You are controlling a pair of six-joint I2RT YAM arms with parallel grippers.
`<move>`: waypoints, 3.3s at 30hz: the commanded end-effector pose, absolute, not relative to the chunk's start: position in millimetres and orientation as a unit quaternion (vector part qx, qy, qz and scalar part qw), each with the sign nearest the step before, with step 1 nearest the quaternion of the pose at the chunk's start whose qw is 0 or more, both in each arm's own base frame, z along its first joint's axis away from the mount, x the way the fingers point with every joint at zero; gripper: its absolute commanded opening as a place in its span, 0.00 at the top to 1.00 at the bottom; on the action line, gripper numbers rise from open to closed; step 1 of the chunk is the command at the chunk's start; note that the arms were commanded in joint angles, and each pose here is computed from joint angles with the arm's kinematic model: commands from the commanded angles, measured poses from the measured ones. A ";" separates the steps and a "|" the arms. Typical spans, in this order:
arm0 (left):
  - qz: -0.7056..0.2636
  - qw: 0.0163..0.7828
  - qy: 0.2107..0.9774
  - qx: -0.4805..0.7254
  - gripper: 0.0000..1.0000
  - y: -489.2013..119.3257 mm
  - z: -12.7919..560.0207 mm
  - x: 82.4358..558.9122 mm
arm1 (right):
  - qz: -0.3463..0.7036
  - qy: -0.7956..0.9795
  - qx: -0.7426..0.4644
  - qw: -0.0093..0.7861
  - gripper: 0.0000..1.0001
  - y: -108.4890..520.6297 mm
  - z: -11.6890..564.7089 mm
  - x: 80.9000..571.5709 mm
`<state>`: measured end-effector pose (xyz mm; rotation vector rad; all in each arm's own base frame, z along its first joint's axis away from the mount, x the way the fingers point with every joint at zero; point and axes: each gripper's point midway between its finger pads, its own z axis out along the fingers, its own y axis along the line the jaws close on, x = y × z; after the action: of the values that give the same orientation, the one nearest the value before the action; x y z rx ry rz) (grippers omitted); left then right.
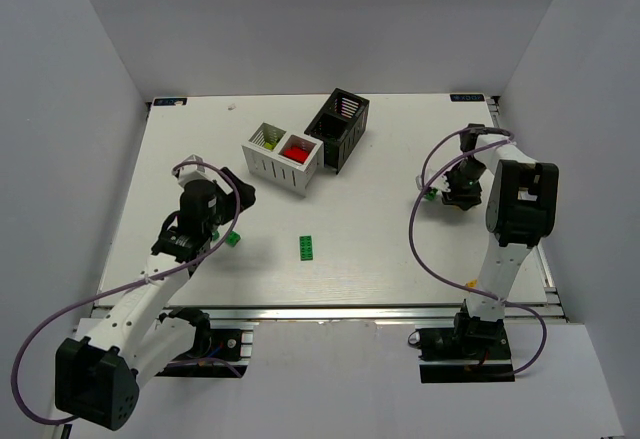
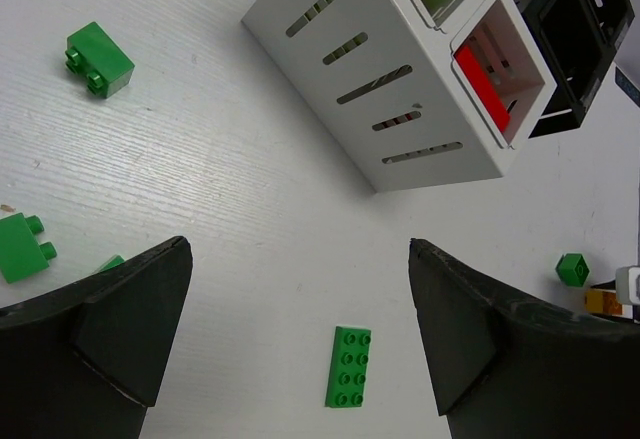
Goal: Sort the legos into containers by color
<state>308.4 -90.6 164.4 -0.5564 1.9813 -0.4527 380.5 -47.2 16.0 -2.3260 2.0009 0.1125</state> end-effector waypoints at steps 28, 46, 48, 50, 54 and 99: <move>-0.190 0.500 0.805 -0.256 0.02 -82.8 164.6 299.9 | 0.248 0.682 -0.334 0.601 1.00 265.4 312.8 533.7; -0.187 0.493 0.805 -0.272 0.02 -77.9 156.4 290.9 | 0.290 0.689 -0.250 0.616 0.83 297.1 266.5 605.5; -0.186 0.492 0.806 -0.272 0.02 -78.5 155.7 291.6 | 0.286 0.692 -0.251 0.614 0.77 298.3 259.4 607.4; -0.185 0.492 0.807 -0.271 0.02 -78.4 156.1 292.2 | 0.282 0.696 -0.251 0.611 0.74 297.5 250.3 610.3; -0.182 0.505 0.801 -0.264 0.02 -76.3 166.3 294.9 | 0.275 0.702 -0.249 0.608 0.62 296.2 238.9 614.1; -0.201 0.512 0.827 -0.118 0.02 -100.2 183.7 369.0 | 0.060 0.829 -0.556 -0.024 0.31 -35.5 107.6 270.2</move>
<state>358.5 -89.7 151.6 -0.3460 2.0658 -0.4105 302.3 -9.7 92.8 -1.6750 2.5500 0.3311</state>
